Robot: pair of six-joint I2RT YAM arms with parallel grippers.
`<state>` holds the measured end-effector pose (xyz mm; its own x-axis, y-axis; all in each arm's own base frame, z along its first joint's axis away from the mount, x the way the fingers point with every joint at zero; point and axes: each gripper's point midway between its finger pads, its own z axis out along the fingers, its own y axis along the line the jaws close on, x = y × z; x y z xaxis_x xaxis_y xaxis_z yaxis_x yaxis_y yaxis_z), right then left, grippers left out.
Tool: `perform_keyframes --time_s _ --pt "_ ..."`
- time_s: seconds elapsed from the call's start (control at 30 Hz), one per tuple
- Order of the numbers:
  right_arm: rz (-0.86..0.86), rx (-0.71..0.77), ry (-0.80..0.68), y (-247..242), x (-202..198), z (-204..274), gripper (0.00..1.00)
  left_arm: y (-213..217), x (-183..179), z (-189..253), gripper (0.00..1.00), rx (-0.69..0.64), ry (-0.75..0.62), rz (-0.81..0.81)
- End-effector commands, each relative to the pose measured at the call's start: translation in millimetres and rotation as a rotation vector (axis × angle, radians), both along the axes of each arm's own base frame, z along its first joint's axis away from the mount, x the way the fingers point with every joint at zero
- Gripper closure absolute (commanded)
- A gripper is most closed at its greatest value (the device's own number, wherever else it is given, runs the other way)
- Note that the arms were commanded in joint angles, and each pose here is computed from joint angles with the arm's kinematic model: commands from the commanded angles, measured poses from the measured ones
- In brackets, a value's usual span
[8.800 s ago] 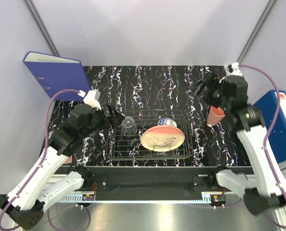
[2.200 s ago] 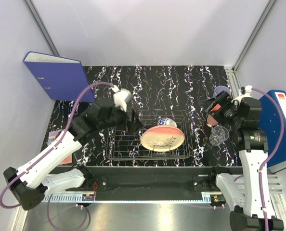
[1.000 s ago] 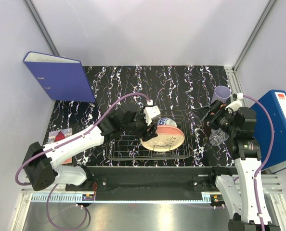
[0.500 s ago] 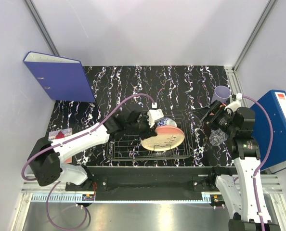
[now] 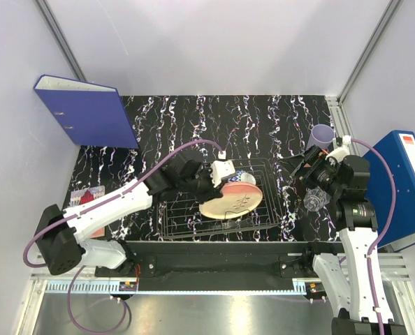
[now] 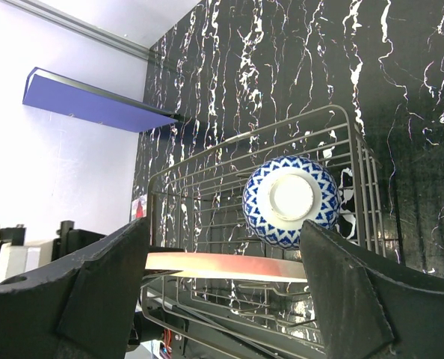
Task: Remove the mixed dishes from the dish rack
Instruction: Pick up the plate from the dish rack.
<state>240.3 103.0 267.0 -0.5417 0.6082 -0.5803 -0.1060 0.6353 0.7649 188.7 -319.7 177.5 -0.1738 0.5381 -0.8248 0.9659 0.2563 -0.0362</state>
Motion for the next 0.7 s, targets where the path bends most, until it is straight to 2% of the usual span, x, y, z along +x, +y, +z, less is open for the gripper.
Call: perform_keyframes --time_s 0.0,0.33,0.53,0.67 --pt "0.035 0.010 -0.054 6 -1 13 0.12 -6 13 83 1.00 -0.144 -0.196 -0.009" --pt "0.050 0.018 -0.067 8 -2 21 0.12 5 28 164 1.00 -0.256 -0.348 0.073" --pt "0.063 0.029 -0.081 11 -3 30 0.12 21 28 222 1.00 -0.376 -0.414 0.133" --pt "0.081 0.041 -0.105 14 -6 41 0.12 36 32 254 1.00 -0.482 -0.406 0.222"
